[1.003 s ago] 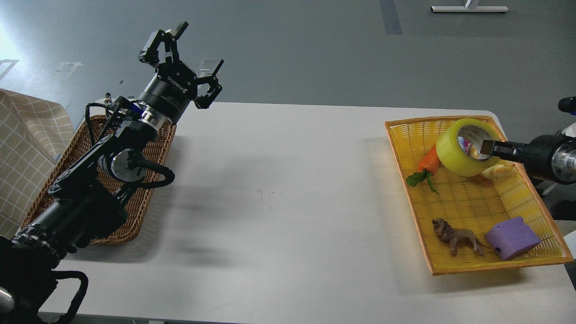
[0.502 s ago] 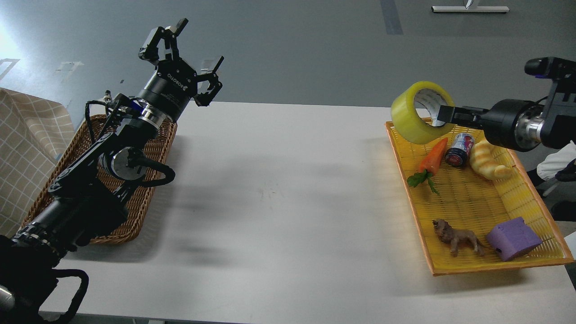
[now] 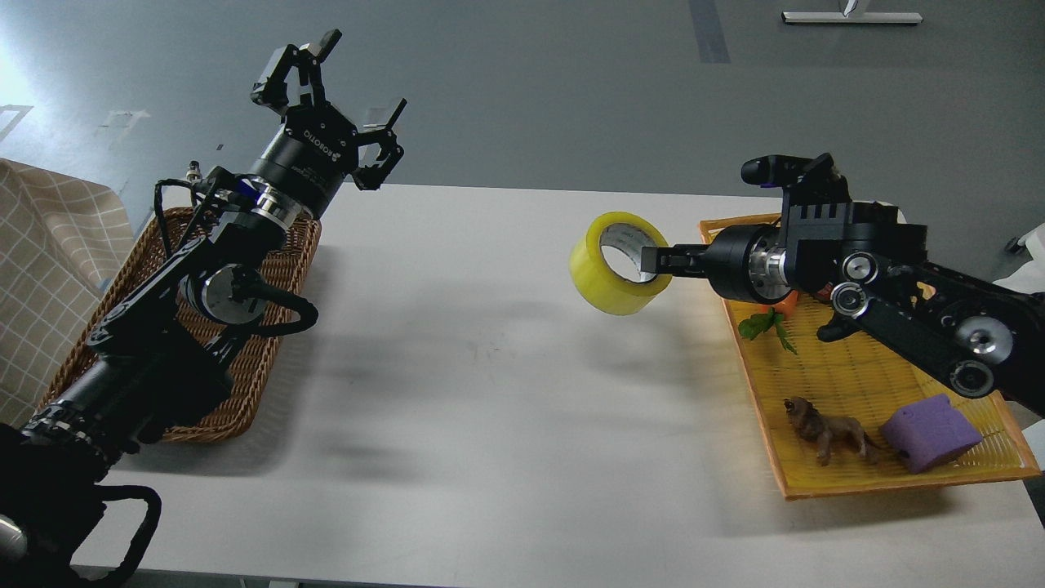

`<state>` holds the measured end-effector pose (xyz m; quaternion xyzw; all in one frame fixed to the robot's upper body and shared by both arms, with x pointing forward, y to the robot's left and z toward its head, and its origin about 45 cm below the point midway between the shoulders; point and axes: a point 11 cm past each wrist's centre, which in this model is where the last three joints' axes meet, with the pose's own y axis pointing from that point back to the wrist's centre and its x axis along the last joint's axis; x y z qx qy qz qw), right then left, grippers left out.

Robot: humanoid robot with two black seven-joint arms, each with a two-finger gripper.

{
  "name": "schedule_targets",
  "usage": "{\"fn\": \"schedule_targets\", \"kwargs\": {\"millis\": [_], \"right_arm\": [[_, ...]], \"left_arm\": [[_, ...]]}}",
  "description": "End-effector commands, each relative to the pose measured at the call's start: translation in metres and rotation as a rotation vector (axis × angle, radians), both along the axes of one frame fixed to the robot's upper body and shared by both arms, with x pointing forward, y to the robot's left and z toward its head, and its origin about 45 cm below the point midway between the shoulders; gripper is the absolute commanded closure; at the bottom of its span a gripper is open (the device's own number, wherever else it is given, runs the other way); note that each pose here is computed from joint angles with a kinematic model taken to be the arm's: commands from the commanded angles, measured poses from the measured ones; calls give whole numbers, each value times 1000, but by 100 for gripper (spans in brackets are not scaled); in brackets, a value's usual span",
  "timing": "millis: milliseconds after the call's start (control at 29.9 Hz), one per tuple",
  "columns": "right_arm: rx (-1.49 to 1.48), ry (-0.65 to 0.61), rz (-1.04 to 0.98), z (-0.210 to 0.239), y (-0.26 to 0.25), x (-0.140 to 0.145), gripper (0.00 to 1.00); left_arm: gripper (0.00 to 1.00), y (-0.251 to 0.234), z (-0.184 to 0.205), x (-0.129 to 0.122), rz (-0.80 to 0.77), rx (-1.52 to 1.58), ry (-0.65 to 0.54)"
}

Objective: Place and transfer tape with both arms
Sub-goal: 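Carry the tape roll to the table center and set it down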

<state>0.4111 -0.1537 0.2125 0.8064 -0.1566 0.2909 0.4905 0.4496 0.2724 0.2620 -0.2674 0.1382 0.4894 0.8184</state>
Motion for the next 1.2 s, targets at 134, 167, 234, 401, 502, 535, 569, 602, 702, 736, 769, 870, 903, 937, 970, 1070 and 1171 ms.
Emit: {"fn": "schedule_targets", "kwargs": {"millis": [134, 167, 234, 401, 502, 535, 569, 602, 702, 736, 769, 870, 903, 937, 970, 1070, 1171], "right_arm": [[-57, 16, 104, -19, 53, -8, 100], [-61, 16, 114, -20, 58, -9, 100], [-91, 8, 132, -24, 66, -9, 100], [-132, 9, 135, -33, 81, -4, 100], [-129, 18, 146, -37, 94, -7, 100], [-131, 19, 149, -38, 96, -8, 98], [-133, 18, 152, -39, 96, -9, 97], [-136, 17, 153, -39, 96, -9, 97], [-172, 24, 176, -49, 99, -14, 96], [-184, 27, 174, -52, 96, -14, 94], [-187, 27, 172, -52, 95, -14, 94], [-203, 23, 174, -54, 93, -13, 94], [-210, 18, 175, -55, 92, -13, 93], [-213, 15, 177, -55, 92, -13, 92], [-215, 14, 176, -55, 92, -12, 91], [-217, 14, 177, -55, 91, -12, 91], [-218, 14, 176, -55, 91, -12, 90]], "left_arm": [[2, -2, -1, 0, -2, -5, 1], [2, -2, -1, 0, -2, -6, 2], [2, -2, -1, 0, -2, -5, 1], [2, -1, 0, 0, -2, -4, -1], [2, -4, 2, -1, -9, -9, -6], [2, -4, 2, -1, -10, -9, -7], [2, -4, 2, -1, -10, -9, -7], [2, -3, 2, -1, -9, -7, -7], [2, -3, 2, -1, -9, -7, -8], [2, -3, 3, -1, -7, -10, -9], [2, -4, 3, -1, -8, -11, -9], [2, -4, 2, -1, -10, -11, -7], [2, -5, 2, -1, -10, -14, -8], [2, -5, 2, -1, -10, -14, -8], [2, -5, 2, -1, -10, -14, -8], [2, -5, 3, -1, -9, -14, -9], [2, -4, 3, -1, -8, -13, -9]]}}
